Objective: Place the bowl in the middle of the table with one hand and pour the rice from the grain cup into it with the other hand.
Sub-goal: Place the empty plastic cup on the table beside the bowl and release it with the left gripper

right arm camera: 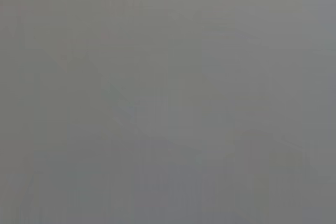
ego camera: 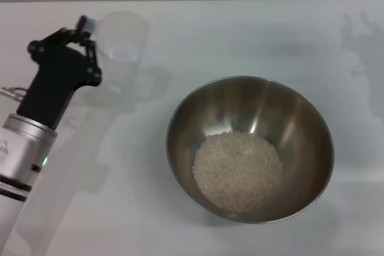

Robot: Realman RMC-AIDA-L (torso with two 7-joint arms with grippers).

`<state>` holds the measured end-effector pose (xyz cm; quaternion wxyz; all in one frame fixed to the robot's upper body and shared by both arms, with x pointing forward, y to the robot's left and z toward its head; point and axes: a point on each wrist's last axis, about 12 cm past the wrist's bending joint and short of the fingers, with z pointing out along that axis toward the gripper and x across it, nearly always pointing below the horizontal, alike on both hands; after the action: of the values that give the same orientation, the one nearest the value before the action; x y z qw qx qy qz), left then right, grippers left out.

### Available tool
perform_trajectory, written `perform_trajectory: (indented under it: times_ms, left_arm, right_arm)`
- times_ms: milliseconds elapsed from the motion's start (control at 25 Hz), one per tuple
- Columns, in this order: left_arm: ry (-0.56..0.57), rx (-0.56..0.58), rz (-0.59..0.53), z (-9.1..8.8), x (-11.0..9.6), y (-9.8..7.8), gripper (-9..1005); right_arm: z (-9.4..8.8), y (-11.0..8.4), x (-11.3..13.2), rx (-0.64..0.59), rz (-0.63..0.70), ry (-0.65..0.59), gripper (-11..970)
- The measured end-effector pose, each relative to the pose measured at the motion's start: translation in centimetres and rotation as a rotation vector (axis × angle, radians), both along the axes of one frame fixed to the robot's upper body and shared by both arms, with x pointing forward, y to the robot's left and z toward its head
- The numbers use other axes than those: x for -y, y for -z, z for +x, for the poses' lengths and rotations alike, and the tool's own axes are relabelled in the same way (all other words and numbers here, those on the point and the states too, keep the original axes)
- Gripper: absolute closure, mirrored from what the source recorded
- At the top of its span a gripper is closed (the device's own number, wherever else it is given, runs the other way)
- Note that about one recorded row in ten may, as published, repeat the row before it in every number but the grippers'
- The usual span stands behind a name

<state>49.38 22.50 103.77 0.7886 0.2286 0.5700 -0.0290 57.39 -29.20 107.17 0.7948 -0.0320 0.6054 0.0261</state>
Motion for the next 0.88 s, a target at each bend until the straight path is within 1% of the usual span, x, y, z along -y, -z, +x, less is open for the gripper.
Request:
perform_trajectory:
  times_ms: [80, 120, 160, 320, 560, 880]
  left_arm:
    - [-0.029, -0.076, -0.046, 0.3, -0.4, 0.6, 960]
    - [-0.029, -0.076, -0.046, 0.3, -0.4, 0.6, 959]
    - [-0.042, -0.154, -0.063, 0.6, -0.5, 1.3, 959]
    - [-0.050, -0.227, -0.079, 1.0, -0.3, 1.9, 959]
    - [-0.071, -0.290, -0.131, 1.4, -0.5, 2.3, 958]
    - [-0.095, -0.359, -0.102, 1.7, -0.8, 3.1, 957]
  right_arm:
    - [-0.1, 0.0, 0.1, 0.001, 0.014, -0.002, 603]
    - [-0.1, 0.0, 0.1, 0.002, 0.015, -0.002, 603]
    - [-0.1, 0.0, 0.1, 0.003, 0.018, -0.002, 603]
    - [-0.1, 0.0, -0.1, 0.004, 0.022, -0.005, 603]
    - [0.0, -0.1, -0.2, 0.009, 0.029, -0.010, 603]
    - [0.3, -0.5, -0.6, 0.023, 0.040, -0.020, 603]
